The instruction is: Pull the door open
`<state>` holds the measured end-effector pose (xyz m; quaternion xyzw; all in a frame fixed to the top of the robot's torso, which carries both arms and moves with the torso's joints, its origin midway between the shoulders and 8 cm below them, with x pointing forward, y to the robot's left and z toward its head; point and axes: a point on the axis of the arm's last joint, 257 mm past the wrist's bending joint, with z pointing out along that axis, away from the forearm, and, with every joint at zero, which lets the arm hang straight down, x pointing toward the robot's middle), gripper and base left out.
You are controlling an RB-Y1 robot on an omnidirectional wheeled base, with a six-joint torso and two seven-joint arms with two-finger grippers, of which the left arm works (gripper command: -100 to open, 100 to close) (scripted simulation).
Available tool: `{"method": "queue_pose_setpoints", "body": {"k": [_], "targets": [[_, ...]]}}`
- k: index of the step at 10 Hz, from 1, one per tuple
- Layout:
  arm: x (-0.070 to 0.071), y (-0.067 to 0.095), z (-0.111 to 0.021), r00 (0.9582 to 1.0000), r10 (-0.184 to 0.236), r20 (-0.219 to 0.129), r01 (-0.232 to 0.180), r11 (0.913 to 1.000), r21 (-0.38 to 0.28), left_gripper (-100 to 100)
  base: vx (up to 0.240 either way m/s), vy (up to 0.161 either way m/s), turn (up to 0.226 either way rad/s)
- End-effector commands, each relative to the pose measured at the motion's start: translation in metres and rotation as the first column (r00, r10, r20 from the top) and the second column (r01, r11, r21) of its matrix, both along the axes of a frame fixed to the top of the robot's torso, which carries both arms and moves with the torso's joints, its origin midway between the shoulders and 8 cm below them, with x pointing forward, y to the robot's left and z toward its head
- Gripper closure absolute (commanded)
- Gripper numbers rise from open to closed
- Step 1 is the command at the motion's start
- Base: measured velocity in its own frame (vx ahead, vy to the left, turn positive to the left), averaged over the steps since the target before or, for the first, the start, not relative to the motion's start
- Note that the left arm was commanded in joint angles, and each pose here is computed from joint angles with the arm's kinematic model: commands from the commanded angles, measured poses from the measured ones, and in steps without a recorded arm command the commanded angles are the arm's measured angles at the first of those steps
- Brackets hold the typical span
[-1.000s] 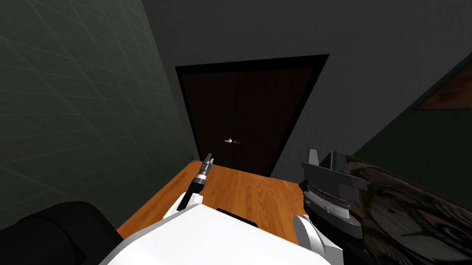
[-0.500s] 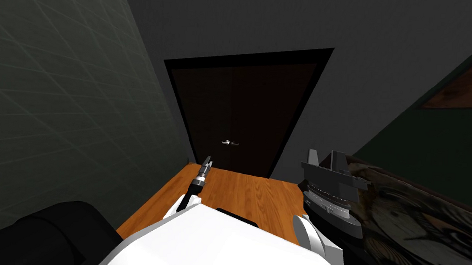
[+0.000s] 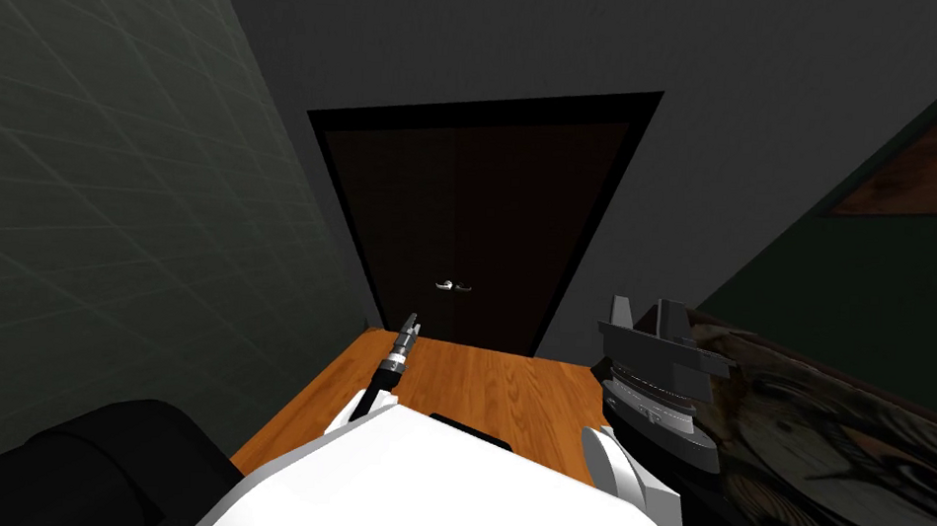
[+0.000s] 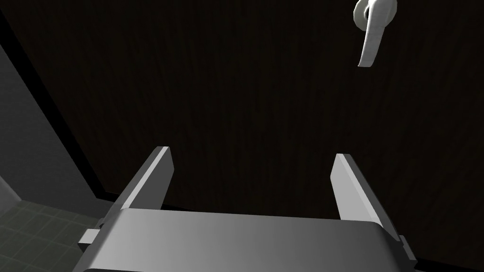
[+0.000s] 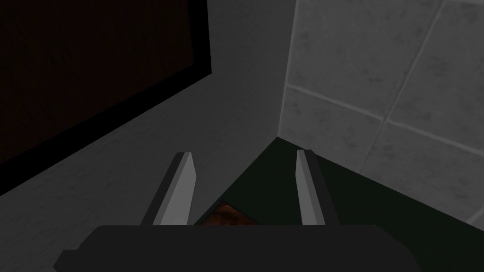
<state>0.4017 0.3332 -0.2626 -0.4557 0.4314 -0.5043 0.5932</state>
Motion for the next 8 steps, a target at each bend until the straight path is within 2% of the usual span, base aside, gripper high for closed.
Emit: {"method": "queue_pose_setpoints", "body": {"k": [1,6,8], "targets": [[-0.001,0.005,-0.01,0.9999,0.004,-0.013,-0.004,1.0,-0.005,-100,0.098,0.007,-0.055],[-0.007,0.025,-0.046,0.9974,0.021,-0.069,-0.023,0.9994,-0.026,-100,0.131,0.018,-0.063],[-0.009,0.03,-0.056,0.9961,0.027,-0.084,-0.03,0.9991,-0.031,-100,0.126,0.016,-0.053]]}}
